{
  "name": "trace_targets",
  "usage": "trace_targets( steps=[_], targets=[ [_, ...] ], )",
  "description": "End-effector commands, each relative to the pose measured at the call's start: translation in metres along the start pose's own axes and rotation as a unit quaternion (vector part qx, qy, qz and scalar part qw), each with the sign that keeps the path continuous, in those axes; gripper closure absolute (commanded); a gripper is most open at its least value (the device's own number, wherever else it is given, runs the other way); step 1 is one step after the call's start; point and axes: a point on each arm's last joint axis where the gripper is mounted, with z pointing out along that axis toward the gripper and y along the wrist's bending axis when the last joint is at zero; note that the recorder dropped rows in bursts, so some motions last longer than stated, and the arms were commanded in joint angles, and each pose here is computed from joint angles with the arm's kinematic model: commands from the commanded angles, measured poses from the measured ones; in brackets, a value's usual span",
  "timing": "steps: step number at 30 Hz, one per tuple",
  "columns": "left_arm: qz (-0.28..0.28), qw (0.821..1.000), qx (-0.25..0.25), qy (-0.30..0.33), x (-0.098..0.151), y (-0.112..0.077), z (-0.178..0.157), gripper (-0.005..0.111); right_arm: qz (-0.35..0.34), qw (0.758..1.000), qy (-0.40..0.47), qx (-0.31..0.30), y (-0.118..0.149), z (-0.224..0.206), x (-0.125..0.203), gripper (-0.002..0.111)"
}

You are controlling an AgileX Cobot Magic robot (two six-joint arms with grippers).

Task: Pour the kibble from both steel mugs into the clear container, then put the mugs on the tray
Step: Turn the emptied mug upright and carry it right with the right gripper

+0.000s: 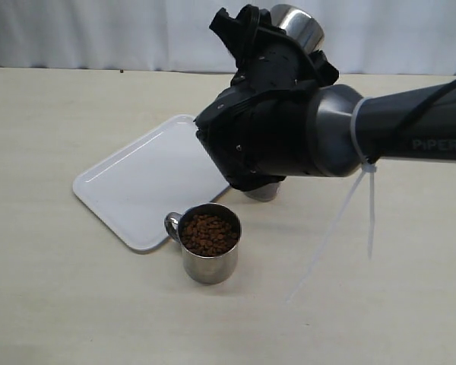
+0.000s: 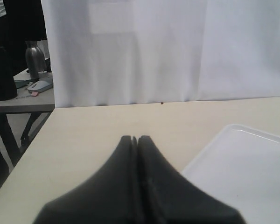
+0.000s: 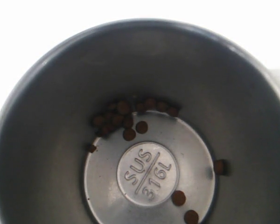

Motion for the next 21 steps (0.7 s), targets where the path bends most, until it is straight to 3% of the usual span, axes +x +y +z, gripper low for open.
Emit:
trace_targets(
  steps=[1,10,16,21],
  targets=[
    [-0.002,1.000,0.000,-0.006,-0.003,0.000,-0.001,0.107,-0.001,1.000,0.008,-0.007,0.001,-0.001,0.001,0.103],
    [-0.001,1.000,0.000,-0.013,-0.005,0.000,-0.001,0.107,-0.018,1.000,0.009,0.002,0.010,-0.002,-0.006,0.103],
    [-0.001,1.000,0.000,-0.013,-0.005,0.000,-0.001,0.107,0.060,0.998,0.016,0.014,0.003,-0.001,0.000,0.103],
    [-0.001,1.000,0.000,-0.013,-0.005,0.000,-0.001,0.107,0.163,0.986,0.005,-0.047,0.003,0.005,0.014,0.103]
  ],
)
